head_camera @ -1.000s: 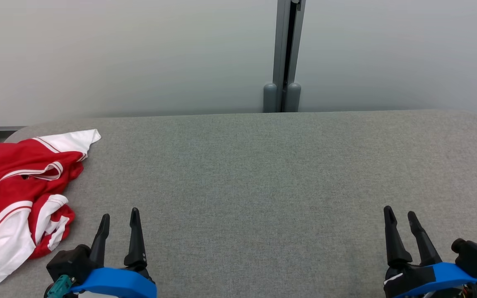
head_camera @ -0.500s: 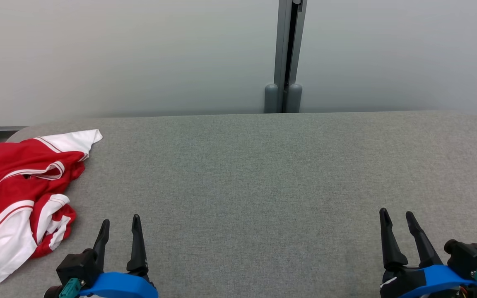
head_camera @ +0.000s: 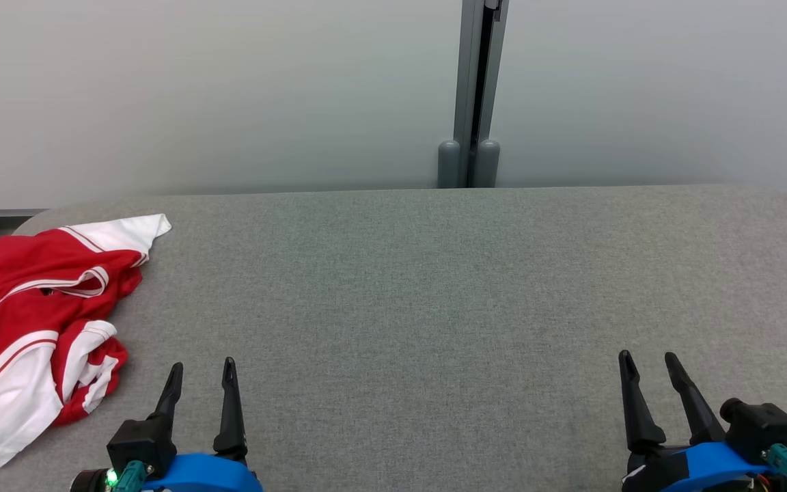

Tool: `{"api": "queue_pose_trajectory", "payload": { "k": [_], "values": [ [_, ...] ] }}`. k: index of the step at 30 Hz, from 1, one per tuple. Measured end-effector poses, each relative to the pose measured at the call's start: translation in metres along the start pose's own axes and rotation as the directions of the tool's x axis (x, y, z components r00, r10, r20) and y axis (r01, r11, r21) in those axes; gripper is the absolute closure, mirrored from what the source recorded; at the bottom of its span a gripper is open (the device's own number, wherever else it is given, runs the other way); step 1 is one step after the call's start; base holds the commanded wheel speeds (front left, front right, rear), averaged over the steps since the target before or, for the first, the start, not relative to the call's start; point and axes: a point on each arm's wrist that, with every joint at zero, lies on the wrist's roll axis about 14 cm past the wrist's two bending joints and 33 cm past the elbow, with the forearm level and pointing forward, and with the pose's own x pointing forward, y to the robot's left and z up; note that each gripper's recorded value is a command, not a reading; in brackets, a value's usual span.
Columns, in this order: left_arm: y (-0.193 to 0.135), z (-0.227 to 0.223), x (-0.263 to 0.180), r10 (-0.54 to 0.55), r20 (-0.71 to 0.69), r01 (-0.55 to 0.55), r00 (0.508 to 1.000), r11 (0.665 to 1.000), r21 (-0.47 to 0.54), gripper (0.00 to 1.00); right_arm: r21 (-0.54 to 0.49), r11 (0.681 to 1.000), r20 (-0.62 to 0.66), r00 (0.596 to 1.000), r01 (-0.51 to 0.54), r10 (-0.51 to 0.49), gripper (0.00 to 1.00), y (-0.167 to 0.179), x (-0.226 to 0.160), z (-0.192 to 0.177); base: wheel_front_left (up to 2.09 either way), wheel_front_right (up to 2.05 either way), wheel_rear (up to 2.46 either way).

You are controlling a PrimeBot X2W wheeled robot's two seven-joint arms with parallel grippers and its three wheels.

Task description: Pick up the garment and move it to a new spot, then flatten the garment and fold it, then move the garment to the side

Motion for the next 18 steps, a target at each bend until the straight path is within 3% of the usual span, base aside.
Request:
{"api": "queue_pose_trajectory", "payload": {
  "k": [18],
  "values": [
    [-0.0024, -0.0024, -0.0013, -0.007, -0.011, 0.008, 1.0, 0.999, 0.051, 0.0, -0.066, 0.998, -0.004, 1.0, -0.009, 0.009, 0.0, -0.0005, -0.0029, -0.0025, 0.0, 0.0, 0.0]
  ]
}}
